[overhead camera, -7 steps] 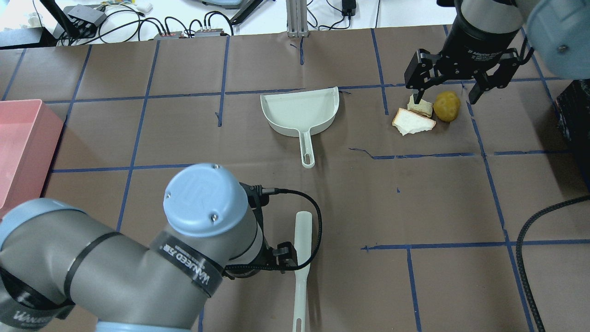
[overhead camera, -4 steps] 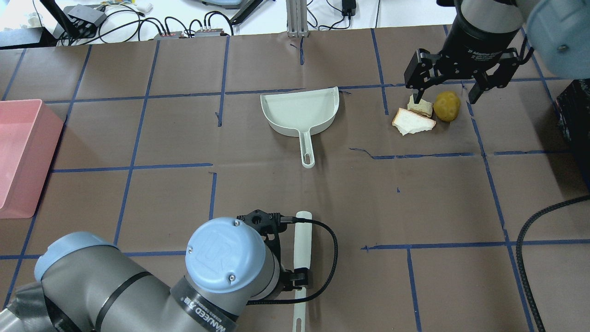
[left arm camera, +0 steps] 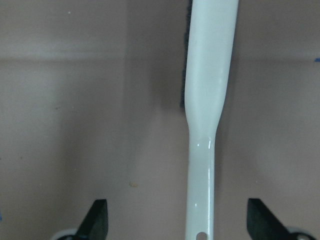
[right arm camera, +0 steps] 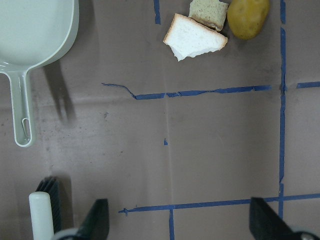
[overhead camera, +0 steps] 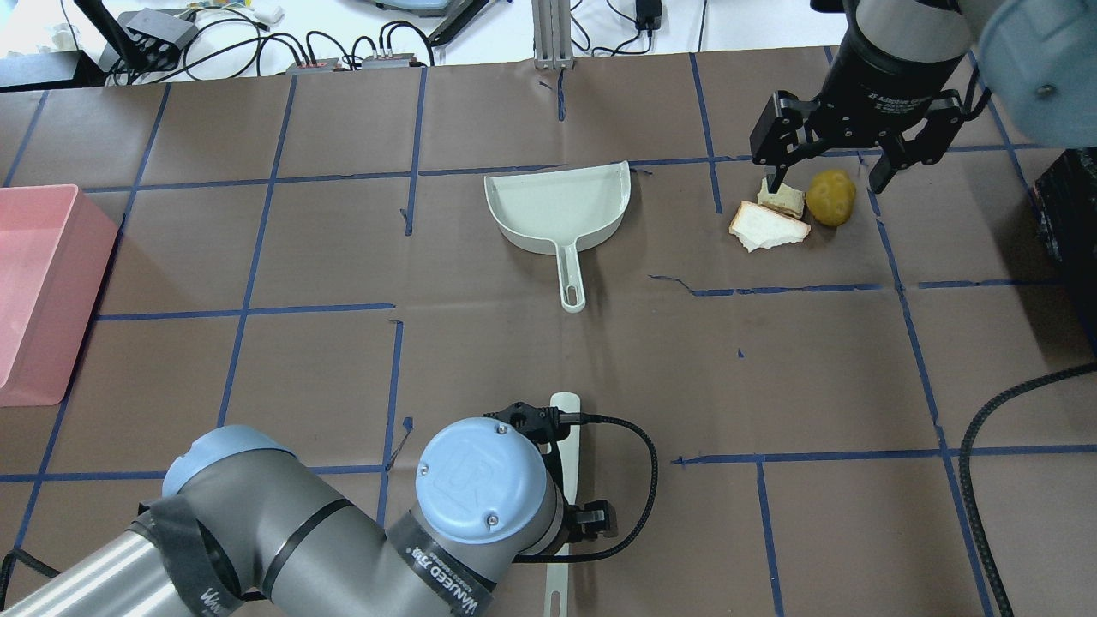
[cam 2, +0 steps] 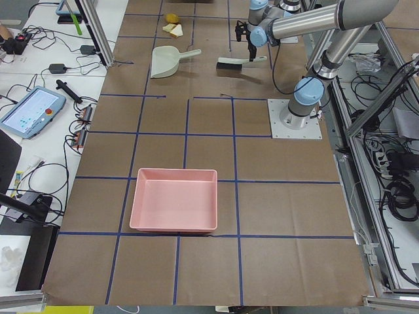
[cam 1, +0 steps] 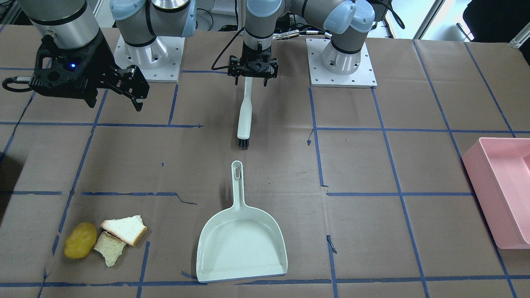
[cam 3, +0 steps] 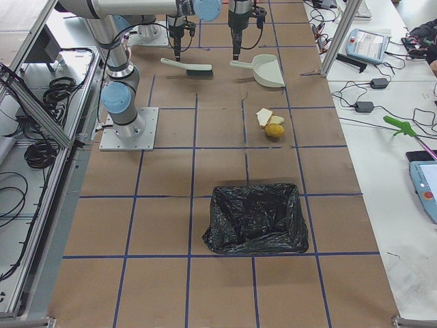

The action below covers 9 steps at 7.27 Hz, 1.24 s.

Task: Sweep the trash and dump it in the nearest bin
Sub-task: 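Move the left gripper down over the white brush handle, then close the left gripper on the white brush handle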

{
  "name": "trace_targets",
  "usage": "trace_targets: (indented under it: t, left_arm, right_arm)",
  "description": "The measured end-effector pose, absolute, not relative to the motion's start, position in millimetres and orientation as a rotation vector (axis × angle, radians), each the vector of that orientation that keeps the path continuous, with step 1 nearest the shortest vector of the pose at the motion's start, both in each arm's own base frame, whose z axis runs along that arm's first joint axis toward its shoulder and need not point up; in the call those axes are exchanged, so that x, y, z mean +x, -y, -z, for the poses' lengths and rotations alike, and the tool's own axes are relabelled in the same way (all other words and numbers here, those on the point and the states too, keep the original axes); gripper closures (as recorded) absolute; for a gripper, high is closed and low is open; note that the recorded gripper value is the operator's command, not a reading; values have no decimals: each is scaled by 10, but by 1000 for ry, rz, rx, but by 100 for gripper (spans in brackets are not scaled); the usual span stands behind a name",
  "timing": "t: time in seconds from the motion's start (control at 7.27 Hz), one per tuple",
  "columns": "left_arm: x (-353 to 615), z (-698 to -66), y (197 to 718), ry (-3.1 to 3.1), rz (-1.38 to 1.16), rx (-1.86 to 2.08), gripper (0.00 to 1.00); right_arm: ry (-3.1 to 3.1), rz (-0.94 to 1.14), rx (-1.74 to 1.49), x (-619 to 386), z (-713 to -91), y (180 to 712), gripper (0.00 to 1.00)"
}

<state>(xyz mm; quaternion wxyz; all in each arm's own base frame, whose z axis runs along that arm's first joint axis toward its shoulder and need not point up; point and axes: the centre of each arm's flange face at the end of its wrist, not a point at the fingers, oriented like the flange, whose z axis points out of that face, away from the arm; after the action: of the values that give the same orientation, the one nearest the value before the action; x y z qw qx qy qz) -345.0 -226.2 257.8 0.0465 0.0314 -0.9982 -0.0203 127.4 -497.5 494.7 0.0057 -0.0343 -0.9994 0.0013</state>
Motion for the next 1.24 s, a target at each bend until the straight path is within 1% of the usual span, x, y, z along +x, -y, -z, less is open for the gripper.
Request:
trace_targets:
  t: [0.55, 0.69, 0.83, 0.96, 1.1, 1.24]
  left_arm:
    - [-3477, -2423, 1972, 3058, -84, 57, 3]
    - [-3445, -2348, 1922, 3033, -139, 46, 7]
    - [-3427, -2285, 1894, 3012, -173, 40, 8]
    - [-3420, -2249, 1879, 3001, -185, 36, 12]
    - [-3412, -2222, 1862, 3000, -182, 32, 15]
    - [-3395, -2190, 1837, 3003, -174, 31, 21]
  right_arm:
    - [3130, -4, -108, 1274, -4946, 4975, 0]
    - [3130, -4, -108, 1275, -4946, 4975, 0]
    - [3131, -4, -107, 1275, -4946, 4975, 0]
    - [3131, -4, -105, 1276, -4946, 4975, 0]
    - [3131, -5, -102, 1275, -4947, 4976, 0]
    - [3131, -7, -98, 1274, -4948, 4977, 0]
